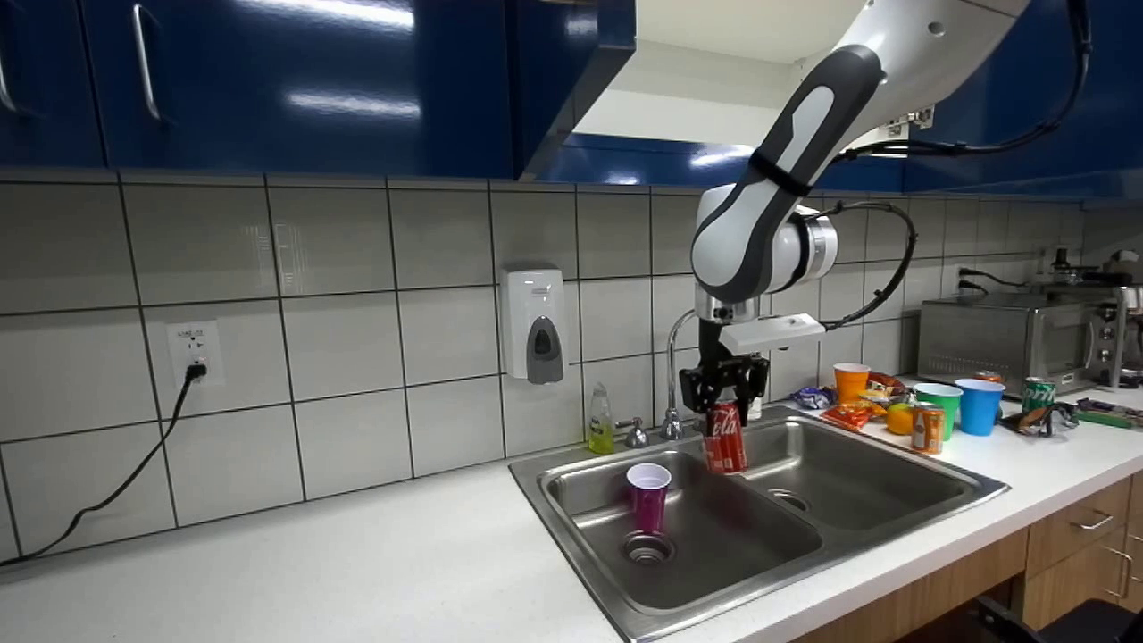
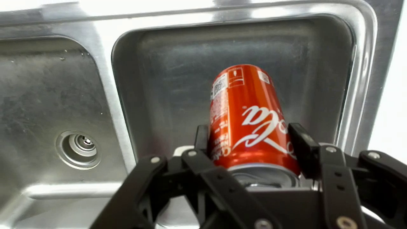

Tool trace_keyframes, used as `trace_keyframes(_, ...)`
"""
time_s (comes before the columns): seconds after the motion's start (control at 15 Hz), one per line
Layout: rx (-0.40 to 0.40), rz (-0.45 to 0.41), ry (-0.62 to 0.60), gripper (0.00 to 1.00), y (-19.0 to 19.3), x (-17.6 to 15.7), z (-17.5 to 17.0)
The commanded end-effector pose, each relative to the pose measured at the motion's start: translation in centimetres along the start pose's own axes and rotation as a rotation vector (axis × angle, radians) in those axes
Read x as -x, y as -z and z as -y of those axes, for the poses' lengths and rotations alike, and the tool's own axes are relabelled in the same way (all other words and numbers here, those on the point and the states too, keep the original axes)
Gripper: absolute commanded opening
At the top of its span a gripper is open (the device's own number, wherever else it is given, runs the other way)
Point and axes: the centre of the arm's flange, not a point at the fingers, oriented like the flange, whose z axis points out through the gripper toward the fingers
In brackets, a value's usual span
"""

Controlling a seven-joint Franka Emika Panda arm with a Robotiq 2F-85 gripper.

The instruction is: Put the Coca Cola can inside the open cabinet

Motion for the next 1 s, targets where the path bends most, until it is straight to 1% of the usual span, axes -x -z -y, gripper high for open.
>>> trace_keyframes(0.0, 0.008, -0.01, 0.001, 0.39, 3.1, 1.4, -0.1)
trace_keyframes(0.53, 0.01, -0.031, -0.001, 0.39, 6.3, 2.7, 0.2)
trace_keyframes(0.93, 0.008, -0.036, -0.004, 0.39, 8.6, 4.4, 0.6)
